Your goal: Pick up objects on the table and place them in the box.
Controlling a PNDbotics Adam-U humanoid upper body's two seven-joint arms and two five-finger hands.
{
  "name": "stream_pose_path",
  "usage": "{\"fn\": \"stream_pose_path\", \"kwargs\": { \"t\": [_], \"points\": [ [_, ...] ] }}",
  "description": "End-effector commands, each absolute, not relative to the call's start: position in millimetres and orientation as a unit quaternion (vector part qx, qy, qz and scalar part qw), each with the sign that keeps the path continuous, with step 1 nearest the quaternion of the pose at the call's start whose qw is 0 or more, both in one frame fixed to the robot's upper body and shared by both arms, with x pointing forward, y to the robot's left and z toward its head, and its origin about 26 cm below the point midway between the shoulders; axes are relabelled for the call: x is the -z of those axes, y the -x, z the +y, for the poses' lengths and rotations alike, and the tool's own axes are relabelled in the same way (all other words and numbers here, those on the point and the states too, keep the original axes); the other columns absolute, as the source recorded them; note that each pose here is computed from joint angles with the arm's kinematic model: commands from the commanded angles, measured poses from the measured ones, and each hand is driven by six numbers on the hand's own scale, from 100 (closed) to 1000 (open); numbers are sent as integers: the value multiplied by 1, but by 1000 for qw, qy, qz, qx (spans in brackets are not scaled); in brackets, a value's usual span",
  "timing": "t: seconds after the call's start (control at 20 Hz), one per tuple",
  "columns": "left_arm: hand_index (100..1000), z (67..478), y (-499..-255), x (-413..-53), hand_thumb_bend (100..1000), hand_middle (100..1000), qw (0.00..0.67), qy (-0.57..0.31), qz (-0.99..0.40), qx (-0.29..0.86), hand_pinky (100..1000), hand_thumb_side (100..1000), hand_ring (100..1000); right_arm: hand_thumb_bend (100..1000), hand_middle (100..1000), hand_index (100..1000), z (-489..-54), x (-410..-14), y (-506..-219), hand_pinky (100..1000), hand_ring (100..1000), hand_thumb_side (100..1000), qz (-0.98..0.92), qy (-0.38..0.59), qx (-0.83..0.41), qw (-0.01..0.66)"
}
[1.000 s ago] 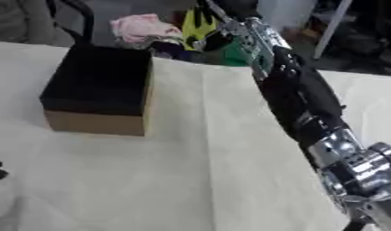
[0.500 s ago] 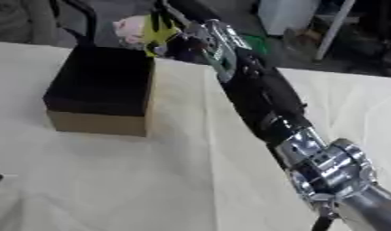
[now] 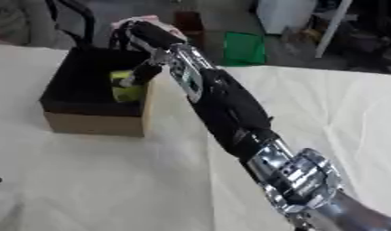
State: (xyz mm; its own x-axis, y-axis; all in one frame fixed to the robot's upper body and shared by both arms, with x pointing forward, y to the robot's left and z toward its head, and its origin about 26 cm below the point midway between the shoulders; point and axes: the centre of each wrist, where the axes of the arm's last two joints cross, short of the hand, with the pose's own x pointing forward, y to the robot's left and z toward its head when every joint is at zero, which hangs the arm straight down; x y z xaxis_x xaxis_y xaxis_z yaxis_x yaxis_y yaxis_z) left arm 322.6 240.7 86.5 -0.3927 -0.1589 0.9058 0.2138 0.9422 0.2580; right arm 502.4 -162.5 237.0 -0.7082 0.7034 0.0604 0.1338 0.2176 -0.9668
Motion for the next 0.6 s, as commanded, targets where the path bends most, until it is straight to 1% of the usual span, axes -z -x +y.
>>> {"fn": "stream_pose_path", "kwargs": {
  "t": [0.05,0.2,0.25,0.3,0.35,0.4,0.5,0.55,0.6],
  "points": [
    [680,241,-323,-94,542,566,540,17,-824,171,682,617,575,686,727,850,-165,-244,-504,703,794,308,-732,290,-564,250],
    [680,242,-322,-93,543,566,542,16,-823,168,682,617,575,691,743,862,-172,-243,-503,702,800,285,-737,286,-556,256],
    [680,243,-322,-92,542,566,543,15,-823,167,682,617,575,625,741,864,-175,-244,-503,696,799,305,-742,284,-549,258],
    [680,243,-322,-91,543,566,544,14,-822,165,682,616,575,686,738,864,-178,-246,-502,696,799,259,-748,282,-542,258],
    [680,244,-322,-91,543,566,545,12,-822,164,682,616,575,678,731,866,-182,-248,-501,689,797,227,-754,282,-534,257],
    [680,245,-321,-90,543,566,546,11,-822,163,682,615,575,674,728,866,-186,-251,-500,687,797,215,-761,283,-525,255],
    [680,246,-321,-89,543,566,549,8,-821,159,682,615,575,641,722,868,-193,-257,-496,681,795,195,-774,284,-507,250],
    [680,247,-320,-88,543,566,550,7,-820,158,682,615,575,587,711,869,-197,-260,-494,672,792,182,-781,286,-497,249],
    [680,248,-320,-87,543,566,552,5,-819,156,682,615,575,569,710,870,-201,-262,-492,669,792,178,-788,288,-484,249]
  ]
}}
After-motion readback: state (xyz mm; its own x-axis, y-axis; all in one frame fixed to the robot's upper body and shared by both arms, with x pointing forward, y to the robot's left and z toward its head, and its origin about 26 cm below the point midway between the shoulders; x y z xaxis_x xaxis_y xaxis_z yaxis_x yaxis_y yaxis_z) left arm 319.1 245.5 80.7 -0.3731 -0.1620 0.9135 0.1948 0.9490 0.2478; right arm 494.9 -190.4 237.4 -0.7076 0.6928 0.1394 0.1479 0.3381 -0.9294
